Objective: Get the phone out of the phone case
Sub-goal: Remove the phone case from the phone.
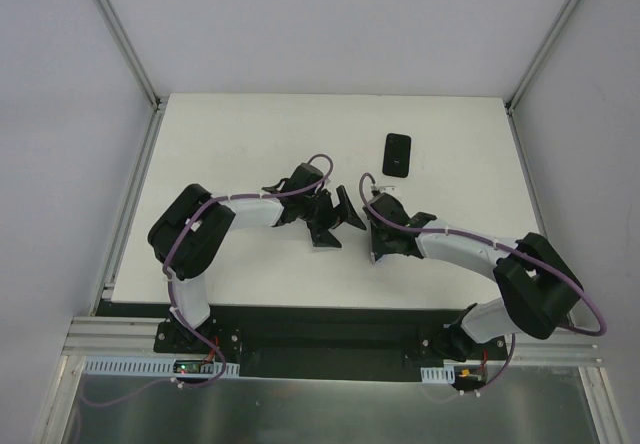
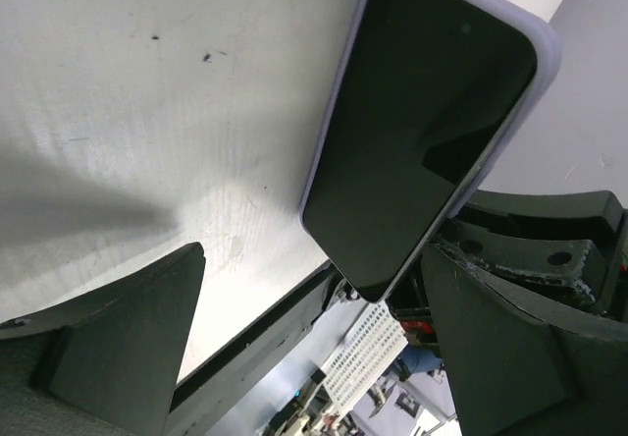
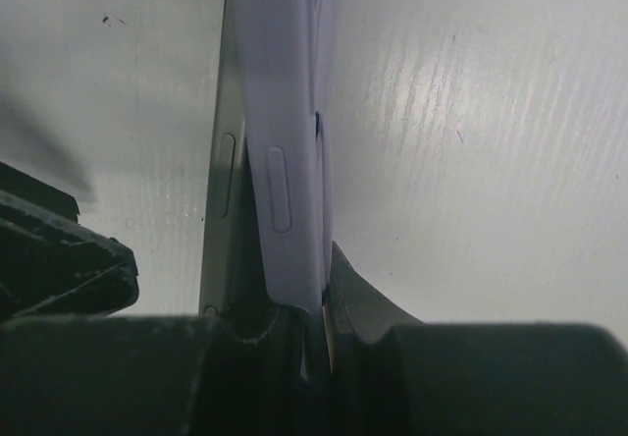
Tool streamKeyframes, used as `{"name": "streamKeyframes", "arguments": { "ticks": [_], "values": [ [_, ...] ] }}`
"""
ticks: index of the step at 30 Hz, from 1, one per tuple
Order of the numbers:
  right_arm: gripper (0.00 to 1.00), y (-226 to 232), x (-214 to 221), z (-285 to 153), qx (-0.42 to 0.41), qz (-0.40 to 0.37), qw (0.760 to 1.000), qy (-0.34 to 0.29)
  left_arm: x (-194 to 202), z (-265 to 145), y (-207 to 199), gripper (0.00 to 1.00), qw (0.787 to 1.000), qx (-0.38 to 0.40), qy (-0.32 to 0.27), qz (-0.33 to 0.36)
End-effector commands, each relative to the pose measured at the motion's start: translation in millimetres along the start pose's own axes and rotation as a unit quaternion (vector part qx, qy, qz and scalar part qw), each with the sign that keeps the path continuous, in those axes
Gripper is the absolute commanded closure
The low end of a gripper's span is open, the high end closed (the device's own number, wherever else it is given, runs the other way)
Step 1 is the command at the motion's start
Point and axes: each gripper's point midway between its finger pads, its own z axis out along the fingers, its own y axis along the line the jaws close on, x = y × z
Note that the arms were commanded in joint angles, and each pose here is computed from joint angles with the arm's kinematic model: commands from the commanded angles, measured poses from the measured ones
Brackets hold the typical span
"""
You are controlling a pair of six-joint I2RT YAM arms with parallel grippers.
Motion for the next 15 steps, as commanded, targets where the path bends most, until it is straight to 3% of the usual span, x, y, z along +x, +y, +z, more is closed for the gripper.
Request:
{"name": "streamKeyframes", "arguments": {
  "ticks": [1, 15],
  "values": [
    [0.99, 5.4, 43.4, 28.7, -0.044, -0.017, 0.998, 0.039, 8.7, -4.6, -27.7, 0.09, 0.997, 0.043, 0.022, 0.059],
    [0.98, 16.4, 37.4, 11.8, -0.1, -0.084, 0.991, 0.029, 13.8, -12.7, -30.4, 0.13, 0.995, 0.049, 0.007, 0.088]
  ]
}}
